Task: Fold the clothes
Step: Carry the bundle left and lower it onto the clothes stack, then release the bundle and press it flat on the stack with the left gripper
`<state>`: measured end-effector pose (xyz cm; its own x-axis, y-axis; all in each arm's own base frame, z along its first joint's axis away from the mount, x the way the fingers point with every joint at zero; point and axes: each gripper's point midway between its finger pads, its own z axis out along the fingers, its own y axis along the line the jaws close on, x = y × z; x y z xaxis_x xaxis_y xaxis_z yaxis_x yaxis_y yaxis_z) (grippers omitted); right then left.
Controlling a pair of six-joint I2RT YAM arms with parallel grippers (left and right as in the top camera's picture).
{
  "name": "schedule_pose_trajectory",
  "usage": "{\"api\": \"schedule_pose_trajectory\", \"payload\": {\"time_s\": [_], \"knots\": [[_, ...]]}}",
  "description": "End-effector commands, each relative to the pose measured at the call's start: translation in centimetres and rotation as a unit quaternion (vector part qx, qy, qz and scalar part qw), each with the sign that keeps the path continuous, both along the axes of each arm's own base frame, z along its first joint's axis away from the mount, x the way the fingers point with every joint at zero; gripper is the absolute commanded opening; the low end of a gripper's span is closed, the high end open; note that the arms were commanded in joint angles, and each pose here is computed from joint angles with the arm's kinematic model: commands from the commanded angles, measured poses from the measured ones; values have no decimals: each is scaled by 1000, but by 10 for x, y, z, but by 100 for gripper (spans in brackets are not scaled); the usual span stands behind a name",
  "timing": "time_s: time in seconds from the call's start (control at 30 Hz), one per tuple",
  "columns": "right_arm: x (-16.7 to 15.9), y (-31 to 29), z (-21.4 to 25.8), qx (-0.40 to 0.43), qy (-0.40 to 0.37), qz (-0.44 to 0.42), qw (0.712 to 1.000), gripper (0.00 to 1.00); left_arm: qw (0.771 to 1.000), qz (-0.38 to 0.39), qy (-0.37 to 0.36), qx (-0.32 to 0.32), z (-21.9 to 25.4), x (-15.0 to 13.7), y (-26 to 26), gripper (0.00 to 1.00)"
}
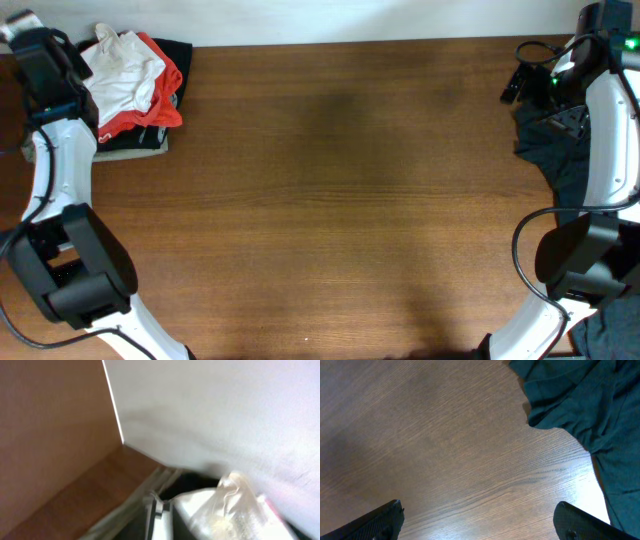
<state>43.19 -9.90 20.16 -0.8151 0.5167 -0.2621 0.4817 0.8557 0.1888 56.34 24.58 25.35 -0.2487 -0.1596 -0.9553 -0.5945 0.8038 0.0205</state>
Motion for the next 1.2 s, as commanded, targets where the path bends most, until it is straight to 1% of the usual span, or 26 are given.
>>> {"api": "schedule_pose_trajectory", "payload": {"time_s": [0.0,0.13,0.23,0.33,0.4,0.47,0.57,0.67,0.77,0.83,0.87,0.97,1.1,1.17], "knots": [[-2,-3,3,-8,-2,-3,1000,99,999,-7,-25,-19,-17,16,3,1],[-2,-3,3,-8,-1,-3,1000,99,999,-7,-35,-15,-55,35,10,1],[-2,-3,3,-8,-2,-3,1000,99,1000,-6,-11,-24,-102,42,14,1],[-2,-3,3,-8,-2,-3,1000,99,999,-3,23,-35,-144,42,14,1],[-2,-3,3,-8,-2,-3,1000,99,998,-3,42,-42,-160,39,14,1],[-2,-3,3,-8,-2,-3,1000,99,998,-7,46,-34,-156,40,13,1],[-2,-3,3,-8,-2,-3,1000,99,999,-13,33,-19,-128,44,12,1],[-2,-3,3,-8,-2,-3,1000,99,1000,-20,9,-10,-81,47,2,1],[-2,-3,3,-8,-2,-3,1000,99,999,-38,-35,4,-23,50,-20,1],[-2,-3,3,-8,-2,-3,1000,99,998,-47,-46,7,-9,51,-31,1],[-2,-3,3,-8,-2,-3,1000,99,997,-55,-46,6,-8,54,-40,1],[-2,-3,3,-8,-2,-3,1000,99,998,-63,-24,-1,-27,58,-49,1],[-2,-3,3,-8,-2,-3,1000,99,995,-95,18,-26,-76,67,-60,1],[-2,-3,3,-8,-1,-3,1000,99,992,-114,36,-40,-99,70,-66,4]]}}
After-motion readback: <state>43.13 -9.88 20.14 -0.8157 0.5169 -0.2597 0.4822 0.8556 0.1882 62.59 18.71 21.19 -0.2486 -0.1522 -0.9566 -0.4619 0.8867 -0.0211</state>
